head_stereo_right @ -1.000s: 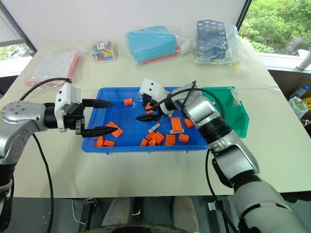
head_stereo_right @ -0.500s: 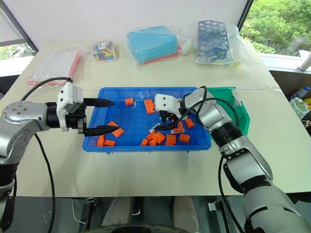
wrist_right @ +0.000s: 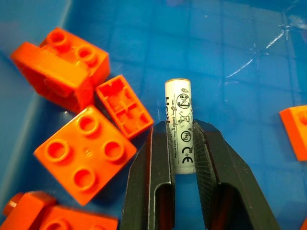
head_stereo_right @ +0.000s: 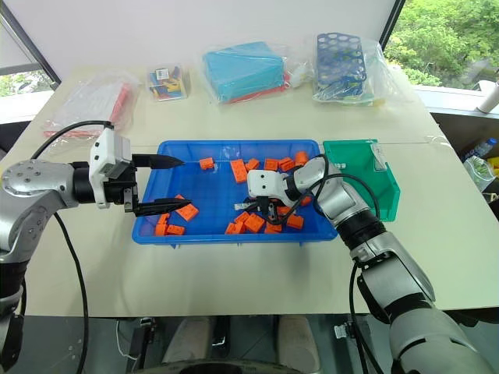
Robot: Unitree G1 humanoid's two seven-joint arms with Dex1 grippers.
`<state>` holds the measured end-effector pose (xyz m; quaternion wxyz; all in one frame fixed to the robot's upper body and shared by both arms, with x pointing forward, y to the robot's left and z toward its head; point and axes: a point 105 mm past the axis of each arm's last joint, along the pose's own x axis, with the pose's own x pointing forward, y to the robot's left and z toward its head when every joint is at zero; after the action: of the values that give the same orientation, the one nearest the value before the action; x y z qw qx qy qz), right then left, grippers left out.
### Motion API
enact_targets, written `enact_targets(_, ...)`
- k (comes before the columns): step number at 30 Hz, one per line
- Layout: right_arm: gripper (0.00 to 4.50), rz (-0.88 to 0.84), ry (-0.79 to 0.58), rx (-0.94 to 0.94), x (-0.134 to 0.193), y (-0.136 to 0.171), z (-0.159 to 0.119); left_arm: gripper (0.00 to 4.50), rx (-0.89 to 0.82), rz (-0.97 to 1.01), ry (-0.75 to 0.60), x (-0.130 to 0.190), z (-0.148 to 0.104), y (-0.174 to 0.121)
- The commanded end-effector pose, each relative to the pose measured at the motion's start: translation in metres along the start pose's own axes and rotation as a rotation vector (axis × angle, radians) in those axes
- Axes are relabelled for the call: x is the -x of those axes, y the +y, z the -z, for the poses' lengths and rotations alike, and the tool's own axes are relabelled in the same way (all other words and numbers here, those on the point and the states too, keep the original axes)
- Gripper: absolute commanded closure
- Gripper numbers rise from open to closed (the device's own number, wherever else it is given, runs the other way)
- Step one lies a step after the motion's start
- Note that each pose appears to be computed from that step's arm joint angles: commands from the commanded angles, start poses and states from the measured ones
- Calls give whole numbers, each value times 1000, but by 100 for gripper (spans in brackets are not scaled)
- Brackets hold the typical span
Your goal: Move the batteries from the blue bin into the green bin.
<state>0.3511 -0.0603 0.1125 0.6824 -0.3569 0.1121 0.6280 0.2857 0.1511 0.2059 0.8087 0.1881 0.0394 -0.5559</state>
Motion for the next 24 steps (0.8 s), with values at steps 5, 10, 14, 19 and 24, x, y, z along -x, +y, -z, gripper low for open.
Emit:
enact_targets(5,443,312,-183,-210,79,-46,-48,0,-19,25,-43,-7,-6,-5)
enact_targets(10,443,677,-99,-394,185,-53,-7,0,0,32,-55,-11,-2,-4)
enact_targets(14,443,842,17,-491,230,-35,28,0,6,34,-61,-13,-1,-1)
enact_targets(19,443,916,57,-622,236,-17,52,0,6,53,-74,-20,-2,1)
enact_targets(24,227,929,14,-687,210,-11,59,0,-6,76,-89,-30,-6,5)
